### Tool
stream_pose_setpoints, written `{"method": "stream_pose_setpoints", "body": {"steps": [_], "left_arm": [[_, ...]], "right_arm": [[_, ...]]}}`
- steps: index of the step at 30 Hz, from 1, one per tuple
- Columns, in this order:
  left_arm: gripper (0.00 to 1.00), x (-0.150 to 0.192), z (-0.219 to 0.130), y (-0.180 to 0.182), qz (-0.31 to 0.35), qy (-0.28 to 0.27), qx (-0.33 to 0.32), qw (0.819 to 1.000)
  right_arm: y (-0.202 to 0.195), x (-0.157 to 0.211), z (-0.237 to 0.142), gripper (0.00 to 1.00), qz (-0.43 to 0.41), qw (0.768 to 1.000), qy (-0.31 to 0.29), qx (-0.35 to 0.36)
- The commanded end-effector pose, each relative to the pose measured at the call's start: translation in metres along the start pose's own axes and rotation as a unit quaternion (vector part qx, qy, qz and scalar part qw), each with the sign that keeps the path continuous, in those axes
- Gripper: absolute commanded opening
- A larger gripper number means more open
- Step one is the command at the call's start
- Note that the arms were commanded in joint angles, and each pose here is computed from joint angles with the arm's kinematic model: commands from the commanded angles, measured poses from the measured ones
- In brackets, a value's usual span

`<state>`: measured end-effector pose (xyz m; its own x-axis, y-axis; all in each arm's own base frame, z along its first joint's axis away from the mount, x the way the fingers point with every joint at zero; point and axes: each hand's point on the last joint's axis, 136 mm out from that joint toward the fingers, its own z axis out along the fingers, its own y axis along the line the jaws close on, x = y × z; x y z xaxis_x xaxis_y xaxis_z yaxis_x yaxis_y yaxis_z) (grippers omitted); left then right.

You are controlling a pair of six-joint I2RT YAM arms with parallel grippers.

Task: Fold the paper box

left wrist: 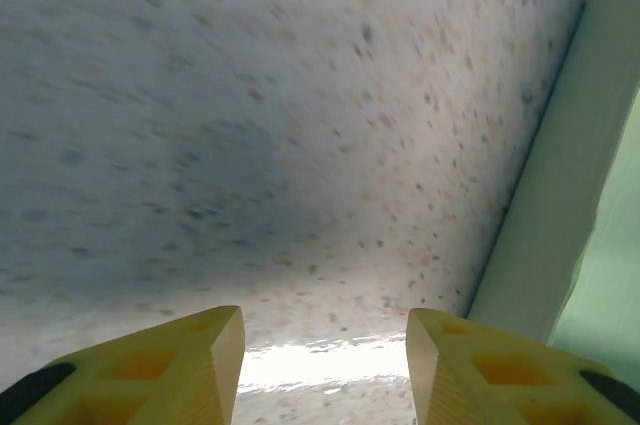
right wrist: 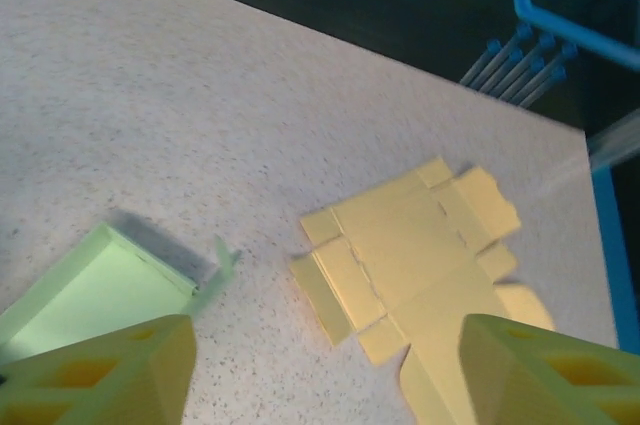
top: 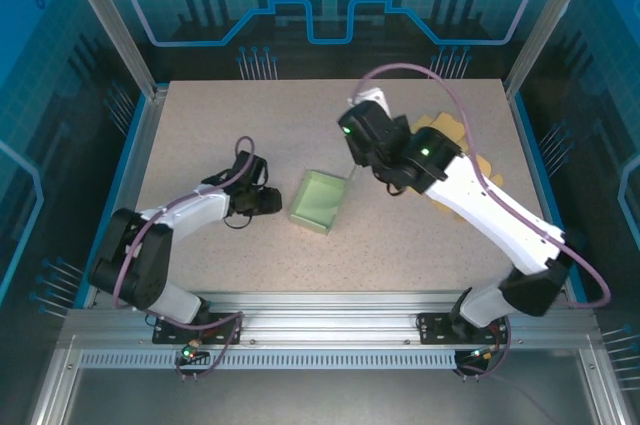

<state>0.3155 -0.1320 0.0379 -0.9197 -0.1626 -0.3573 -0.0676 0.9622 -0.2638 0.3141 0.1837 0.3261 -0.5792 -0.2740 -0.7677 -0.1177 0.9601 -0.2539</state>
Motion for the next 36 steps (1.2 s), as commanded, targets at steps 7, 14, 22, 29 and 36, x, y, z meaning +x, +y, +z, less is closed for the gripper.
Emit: {"method": "stream_pose_setpoints", "body": {"steps": [7,14,22,29,36], "left_arm": [[0.43,0.042,0.024,-0.044,0.039,0.044,0.031,0.998],[0.43,0.077,0.023,-0.102,0.081,0.055,0.085,0.992],[0.43,0.104,0.000,-0.202,0.149,0.027,0.254,0.955],[0.52,0.017,-0.072,-0.169,0.188,-0.113,0.232,0.948],[0.63,-0.069,-0.076,-0.159,0.355,-0.176,0.286,0.872]], "right_arm": [[-0.038,0.057,-0.007,1.00,0.149,0.989,0.000,-0.022],[-0.066,0.084,-0.013,1.00,0.183,0.983,0.011,0.018],[-0.084,0.092,-0.018,1.00,0.192,0.981,0.018,0.036],[-0.062,0.103,-0.005,1.00,0.169,0.984,0.054,-0.027],[-0.027,0.135,0.012,0.87,0.161,0.976,0.099,-0.108]]}}
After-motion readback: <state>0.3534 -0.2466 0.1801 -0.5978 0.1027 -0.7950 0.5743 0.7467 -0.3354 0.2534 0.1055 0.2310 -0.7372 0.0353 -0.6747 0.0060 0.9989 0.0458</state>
